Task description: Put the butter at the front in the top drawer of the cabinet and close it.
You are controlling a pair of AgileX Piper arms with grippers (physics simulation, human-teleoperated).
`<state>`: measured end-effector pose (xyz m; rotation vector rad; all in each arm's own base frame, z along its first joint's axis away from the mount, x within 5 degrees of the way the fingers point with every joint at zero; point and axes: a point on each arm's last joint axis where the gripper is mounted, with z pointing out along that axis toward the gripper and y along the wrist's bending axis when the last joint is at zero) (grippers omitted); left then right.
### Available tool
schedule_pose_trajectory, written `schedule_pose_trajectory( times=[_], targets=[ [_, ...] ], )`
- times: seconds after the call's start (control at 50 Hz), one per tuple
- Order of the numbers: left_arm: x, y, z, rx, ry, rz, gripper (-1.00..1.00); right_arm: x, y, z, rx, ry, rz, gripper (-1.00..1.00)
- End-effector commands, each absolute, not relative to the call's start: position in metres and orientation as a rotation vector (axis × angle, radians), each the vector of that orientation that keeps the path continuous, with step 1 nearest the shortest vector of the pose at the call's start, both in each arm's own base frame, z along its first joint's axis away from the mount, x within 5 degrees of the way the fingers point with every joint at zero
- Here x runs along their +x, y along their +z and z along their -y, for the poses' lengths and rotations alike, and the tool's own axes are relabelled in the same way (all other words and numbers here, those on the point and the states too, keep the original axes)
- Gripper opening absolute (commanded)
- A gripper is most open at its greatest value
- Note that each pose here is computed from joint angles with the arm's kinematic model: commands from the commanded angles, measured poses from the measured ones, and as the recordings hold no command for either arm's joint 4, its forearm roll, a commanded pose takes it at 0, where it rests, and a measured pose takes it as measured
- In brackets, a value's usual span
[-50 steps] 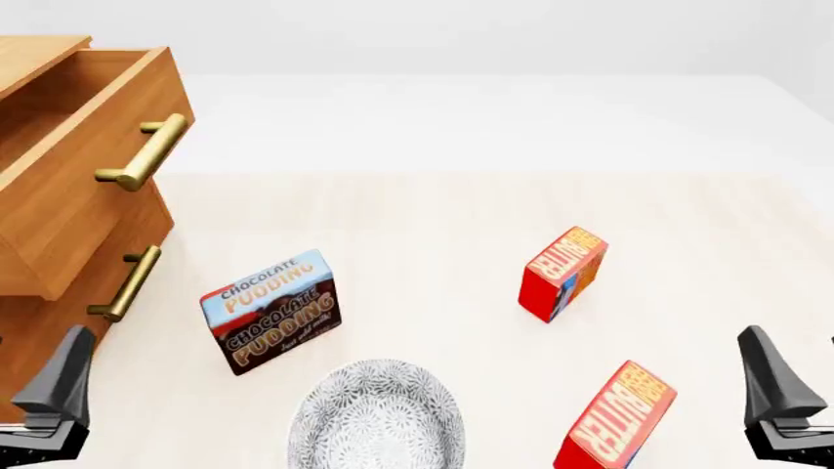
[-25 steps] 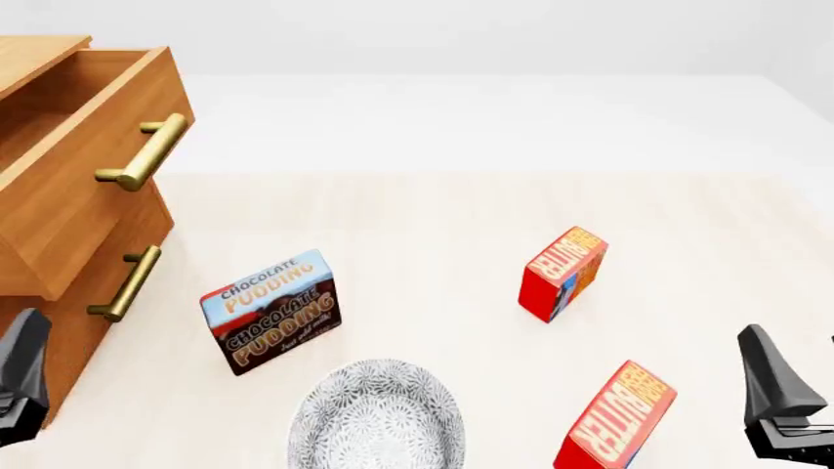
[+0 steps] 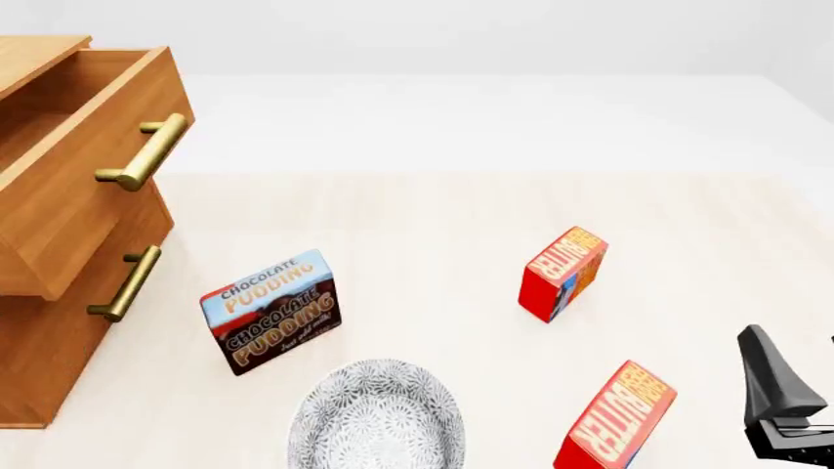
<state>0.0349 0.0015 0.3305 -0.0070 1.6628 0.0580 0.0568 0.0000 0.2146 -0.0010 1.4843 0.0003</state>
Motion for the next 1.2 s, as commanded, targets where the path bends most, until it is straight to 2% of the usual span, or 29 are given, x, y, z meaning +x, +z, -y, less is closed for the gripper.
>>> schedule_pose_trajectory(
  times=[0.02,0.06,0.22,0.38,0.78,0.98,1.02,1.2],
  targets=[
    [0.037,0.366,-0.001,0.024,0.063,-1.734,1.0,0.057,0.214,0.0,-0.001,0.0,-1.484,1.0],
    [0.039,0.38,0.0,0.019,0.03,-1.761,1.0,0.057,0.214,0.0,-0.001,0.0,-1.484,1.0],
    [0.052,0.391,0.0,0.014,0.02,-1.845,1.0,0.057,0.214,0.0,-0.001,0.0,-1.484,1.0],
    [0.048,0.425,-0.001,0.004,0.039,-1.859,1.0,0.057,0.214,0.0,-0.001,0.0,-1.484,1.0],
    [0.078,0.463,-0.001,0.004,0.011,-2.0,1.0,0.057,0.214,0.0,-0.001,0.0,-1.484,1.0],
    [0.112,0.454,0.0,-0.021,-0.014,-2.105,1.0,0.057,0.214,0.0,-0.001,0.0,-1.484,1.0],
    [0.126,0.443,0.0,-0.022,-0.012,-2.168,1.0,0.057,0.214,0.0,-0.001,0.0,-1.484,1.0],
    [0.148,0.452,-0.006,-0.061,0.016,-2.189,1.0,0.057,0.214,0.0,-0.001,0.0,-1.484,1.0]
  ],
)
